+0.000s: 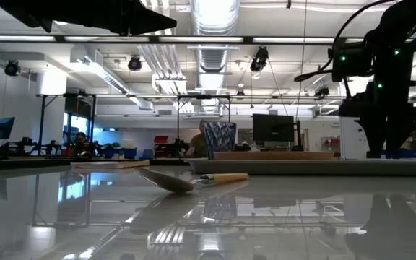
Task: Pick and place plate/cup/fork/spoon on tray
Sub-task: Put the red fork on the right of the gray serving tray
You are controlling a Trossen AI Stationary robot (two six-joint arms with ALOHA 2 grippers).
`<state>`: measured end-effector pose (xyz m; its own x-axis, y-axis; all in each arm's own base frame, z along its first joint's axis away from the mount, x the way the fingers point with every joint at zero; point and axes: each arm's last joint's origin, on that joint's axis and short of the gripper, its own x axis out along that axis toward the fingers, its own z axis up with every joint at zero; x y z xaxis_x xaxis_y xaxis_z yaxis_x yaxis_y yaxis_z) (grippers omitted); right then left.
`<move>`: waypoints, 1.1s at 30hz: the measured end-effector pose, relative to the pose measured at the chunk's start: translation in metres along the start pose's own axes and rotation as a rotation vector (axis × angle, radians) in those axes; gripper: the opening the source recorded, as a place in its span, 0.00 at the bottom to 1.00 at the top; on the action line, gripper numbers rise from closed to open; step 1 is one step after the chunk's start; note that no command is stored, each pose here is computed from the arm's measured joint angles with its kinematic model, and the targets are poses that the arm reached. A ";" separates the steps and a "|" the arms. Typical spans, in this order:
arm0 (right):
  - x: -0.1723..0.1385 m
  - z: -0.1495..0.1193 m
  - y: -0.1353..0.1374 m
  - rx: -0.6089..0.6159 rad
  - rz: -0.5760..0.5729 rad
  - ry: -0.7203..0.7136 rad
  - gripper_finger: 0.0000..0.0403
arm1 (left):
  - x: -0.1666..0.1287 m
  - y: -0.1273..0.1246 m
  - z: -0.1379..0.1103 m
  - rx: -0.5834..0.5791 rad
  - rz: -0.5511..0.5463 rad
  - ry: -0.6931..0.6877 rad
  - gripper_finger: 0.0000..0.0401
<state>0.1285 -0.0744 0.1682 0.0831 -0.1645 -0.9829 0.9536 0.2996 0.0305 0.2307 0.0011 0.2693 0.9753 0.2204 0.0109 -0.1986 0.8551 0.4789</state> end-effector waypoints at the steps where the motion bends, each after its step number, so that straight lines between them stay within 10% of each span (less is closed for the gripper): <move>1: 0.002 -0.001 0.000 0.000 0.002 -0.003 0.44 | 0.000 0.000 0.000 0.000 0.000 0.000 0.18; 10: 0.024 -0.009 -0.005 0.008 0.020 -0.022 0.41 | 0.000 0.000 0.000 0.000 -0.001 0.002 0.18; 20: 0.025 -0.008 -0.004 0.001 0.029 -0.039 0.06 | 0.000 0.000 0.000 0.000 -0.001 0.001 0.18; 33: -0.015 -0.003 0.001 -0.081 0.122 -0.248 0.05 | 0.000 0.000 0.000 -0.025 -0.001 0.001 0.18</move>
<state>0.1280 -0.0692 0.1822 0.2732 -0.3445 -0.8982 0.9068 0.4040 0.1208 0.2306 0.0011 0.2689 0.9753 0.2205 0.0094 -0.2004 0.8668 0.4566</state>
